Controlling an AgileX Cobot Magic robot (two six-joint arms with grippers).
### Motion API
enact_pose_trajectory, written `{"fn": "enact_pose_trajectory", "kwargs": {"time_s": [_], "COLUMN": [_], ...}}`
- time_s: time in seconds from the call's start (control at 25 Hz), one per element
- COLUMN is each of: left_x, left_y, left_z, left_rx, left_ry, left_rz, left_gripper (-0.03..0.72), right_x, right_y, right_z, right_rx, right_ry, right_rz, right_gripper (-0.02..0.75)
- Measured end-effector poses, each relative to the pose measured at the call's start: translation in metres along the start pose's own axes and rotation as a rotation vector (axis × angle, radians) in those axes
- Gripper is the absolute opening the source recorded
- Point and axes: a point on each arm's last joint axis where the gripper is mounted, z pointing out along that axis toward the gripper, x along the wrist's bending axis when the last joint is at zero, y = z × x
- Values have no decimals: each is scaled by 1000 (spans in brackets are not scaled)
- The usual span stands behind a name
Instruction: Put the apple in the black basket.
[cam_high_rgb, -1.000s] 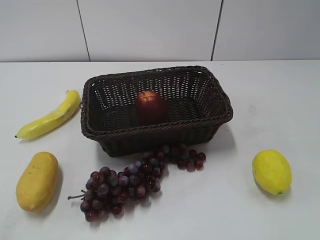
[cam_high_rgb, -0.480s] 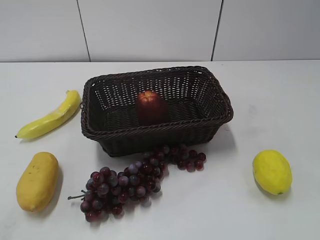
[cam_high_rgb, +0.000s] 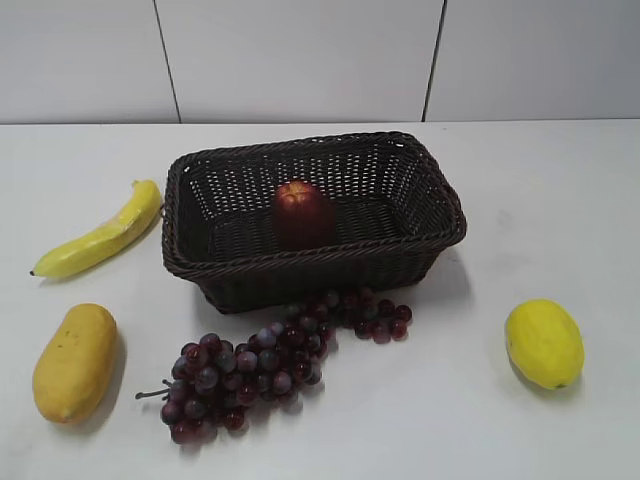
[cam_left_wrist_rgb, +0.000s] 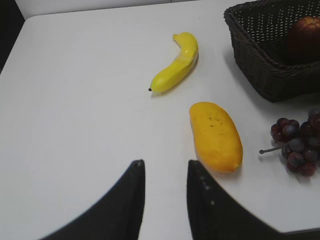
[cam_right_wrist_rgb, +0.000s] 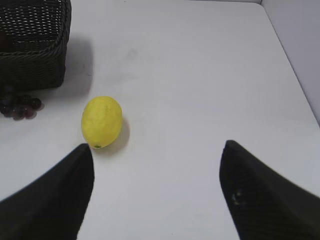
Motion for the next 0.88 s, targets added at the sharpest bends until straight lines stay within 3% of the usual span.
{"fn": "enact_pose_trajectory", "kwargs": {"time_s": [0.88], "left_x": [0], "left_y": [0], "left_z": [0], "left_rx": [0], "left_ry": [0], "left_rz": [0], "left_gripper": [223], "right_x": [0], "right_y": [0], "right_z": [0], "right_rx": [-5], "right_ry": [5], "right_rz": [0], "right_gripper": [591]}}
